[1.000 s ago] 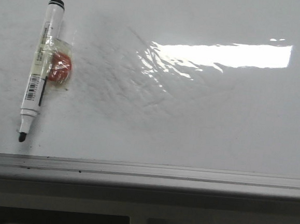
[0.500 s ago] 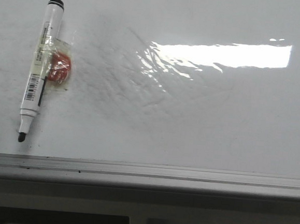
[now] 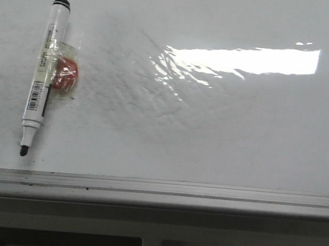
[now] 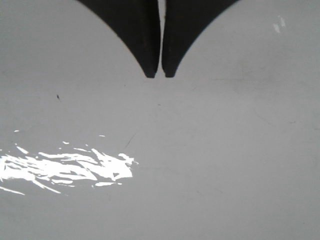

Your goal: Write number 8 on whiteboard

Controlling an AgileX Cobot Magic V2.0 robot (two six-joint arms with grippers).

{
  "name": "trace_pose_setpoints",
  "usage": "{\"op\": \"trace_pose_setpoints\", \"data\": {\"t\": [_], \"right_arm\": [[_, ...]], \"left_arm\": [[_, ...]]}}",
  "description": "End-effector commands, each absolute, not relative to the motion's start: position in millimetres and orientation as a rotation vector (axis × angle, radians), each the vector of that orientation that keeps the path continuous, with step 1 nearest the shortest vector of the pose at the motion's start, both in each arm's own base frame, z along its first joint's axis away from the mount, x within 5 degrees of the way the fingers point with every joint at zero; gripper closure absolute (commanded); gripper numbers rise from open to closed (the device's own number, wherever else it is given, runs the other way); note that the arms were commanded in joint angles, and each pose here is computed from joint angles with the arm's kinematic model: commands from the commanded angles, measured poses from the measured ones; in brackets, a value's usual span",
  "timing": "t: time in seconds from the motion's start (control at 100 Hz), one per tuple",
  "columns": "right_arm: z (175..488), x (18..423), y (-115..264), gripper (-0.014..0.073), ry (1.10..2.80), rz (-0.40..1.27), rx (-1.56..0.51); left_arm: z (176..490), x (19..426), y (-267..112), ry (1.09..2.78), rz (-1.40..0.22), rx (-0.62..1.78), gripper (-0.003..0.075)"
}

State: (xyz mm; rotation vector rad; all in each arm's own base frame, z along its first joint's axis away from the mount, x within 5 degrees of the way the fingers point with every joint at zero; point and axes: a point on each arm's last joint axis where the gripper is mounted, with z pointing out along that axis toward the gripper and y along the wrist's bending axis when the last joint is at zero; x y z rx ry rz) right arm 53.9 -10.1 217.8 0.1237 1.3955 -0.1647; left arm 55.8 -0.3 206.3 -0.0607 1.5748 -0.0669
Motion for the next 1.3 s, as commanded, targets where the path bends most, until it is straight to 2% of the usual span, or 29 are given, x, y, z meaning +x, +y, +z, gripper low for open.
{"op": "trace_pose_setpoints", "data": {"t": [0.0,0.08,0.16,0.32,0.44,0.53,0.66,0.77,0.86,0.99,1.0,1.07,1.13,1.29], "right_arm": [[236,46,-7,0.0658,1.144,-0.188,0.081],[238,45,-7,0.0658,1.116,-0.188,0.077],[235,47,-8,0.0658,1.159,-0.188,0.083],[233,49,-10,0.0658,1.414,-0.157,0.139],[247,47,-9,0.0658,1.508,-0.095,0.199],[254,50,-9,0.0658,1.657,-0.066,0.229],[264,58,-9,0.0658,1.789,-0.043,0.253],[270,61,-8,0.0658,1.793,0.000,0.263],[271,61,-8,0.0658,1.777,0.007,0.263],[271,62,-7,0.0658,1.778,0.014,0.256],[271,62,-7,0.0658,1.779,0.016,0.253],[270,62,-5,0.0658,1.793,0.035,0.231],[267,62,-4,0.0658,1.811,0.051,0.213],[264,63,-3,0.0658,1.816,0.058,0.204]], "left_arm": [[203,55,-1,1.492,-0.076,-0.055,0.0741],[203,55,-1,1.484,-0.077,-0.055,0.0741],[205,55,-1,1.469,-0.077,-0.055,0.0741],[223,52,-1,1.433,-0.100,-0.072,0.0741],[246,50,-1,1.559,-0.106,-0.076,0.0741],[259,52,-2,1.674,-0.101,-0.073,0.0741],[272,59,-2,1.693,-0.103,-0.075,0.0741],[275,63,-2,1.675,-0.098,-0.073,0.0736],[277,66,-2,1.659,-0.098,-0.074,0.0664],[275,72,-2,1.614,-0.133,-0.102,0.0409],[276,73,-2,1.608,-0.139,-0.107,0.0365],[276,76,-2,1.580,-0.155,-0.124,0.0267],[277,79,-1,1.553,-0.153,-0.127,0.0252],[278,91,-2,1.533,-0.146,-0.113,0.0281]]}}
